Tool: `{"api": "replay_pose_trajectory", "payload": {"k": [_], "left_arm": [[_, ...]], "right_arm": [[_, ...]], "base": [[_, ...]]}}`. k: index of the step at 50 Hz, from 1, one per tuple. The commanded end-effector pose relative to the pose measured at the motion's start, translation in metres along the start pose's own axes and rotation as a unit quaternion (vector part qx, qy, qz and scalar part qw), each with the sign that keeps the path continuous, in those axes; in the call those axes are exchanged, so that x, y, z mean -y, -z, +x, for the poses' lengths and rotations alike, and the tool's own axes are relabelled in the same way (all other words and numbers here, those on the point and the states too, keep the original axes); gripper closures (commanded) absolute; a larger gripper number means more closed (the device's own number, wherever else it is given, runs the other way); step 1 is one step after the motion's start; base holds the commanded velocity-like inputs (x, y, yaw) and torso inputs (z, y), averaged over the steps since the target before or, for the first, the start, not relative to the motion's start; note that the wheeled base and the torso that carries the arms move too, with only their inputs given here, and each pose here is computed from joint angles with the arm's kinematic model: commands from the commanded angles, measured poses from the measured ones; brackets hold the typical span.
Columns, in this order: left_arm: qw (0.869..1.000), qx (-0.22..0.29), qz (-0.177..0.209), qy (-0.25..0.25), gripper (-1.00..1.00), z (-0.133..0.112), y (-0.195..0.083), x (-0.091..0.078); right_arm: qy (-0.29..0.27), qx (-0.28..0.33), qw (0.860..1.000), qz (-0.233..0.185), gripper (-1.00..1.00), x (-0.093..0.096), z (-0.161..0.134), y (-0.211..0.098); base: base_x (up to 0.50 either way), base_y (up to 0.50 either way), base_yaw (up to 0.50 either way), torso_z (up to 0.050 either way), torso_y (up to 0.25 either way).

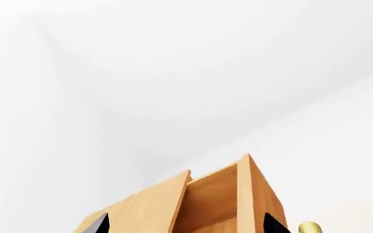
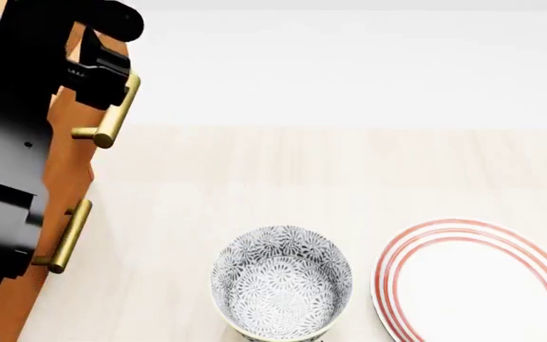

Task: Open the top drawer of the cabinet.

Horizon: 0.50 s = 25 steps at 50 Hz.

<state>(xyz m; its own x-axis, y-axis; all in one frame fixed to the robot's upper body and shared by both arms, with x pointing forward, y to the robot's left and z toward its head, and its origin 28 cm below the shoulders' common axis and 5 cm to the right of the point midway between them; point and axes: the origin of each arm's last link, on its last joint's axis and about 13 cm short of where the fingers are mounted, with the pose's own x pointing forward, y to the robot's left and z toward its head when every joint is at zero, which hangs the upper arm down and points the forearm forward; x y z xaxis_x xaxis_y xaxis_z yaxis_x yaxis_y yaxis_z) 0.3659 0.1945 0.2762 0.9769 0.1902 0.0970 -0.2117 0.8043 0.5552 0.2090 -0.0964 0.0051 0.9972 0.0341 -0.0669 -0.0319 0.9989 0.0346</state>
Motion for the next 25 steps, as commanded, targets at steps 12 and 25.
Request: {"api": "replay_pose_trajectory", "payload": {"k": [12,25], "left_arm": [[0.997,-0.053,-0.052,0.027,-1.00,0.014,-0.003,-0.005],[0.990,-0.088,-0.083,0.073,-1.00,0.019,-0.002,-0.005]], "right_arm": [[-0.004,0.005,1.000,0.003,-1.00,-0.002,0.001,-0.001],[-0.003,0.006,1.000,0.002,-1.00,-0.001,0.001,-0.002]], "base": [[0.00,0.00,0.00,0.000,0.000],[0.00,0.00,0.00,0.000,0.000]]}}
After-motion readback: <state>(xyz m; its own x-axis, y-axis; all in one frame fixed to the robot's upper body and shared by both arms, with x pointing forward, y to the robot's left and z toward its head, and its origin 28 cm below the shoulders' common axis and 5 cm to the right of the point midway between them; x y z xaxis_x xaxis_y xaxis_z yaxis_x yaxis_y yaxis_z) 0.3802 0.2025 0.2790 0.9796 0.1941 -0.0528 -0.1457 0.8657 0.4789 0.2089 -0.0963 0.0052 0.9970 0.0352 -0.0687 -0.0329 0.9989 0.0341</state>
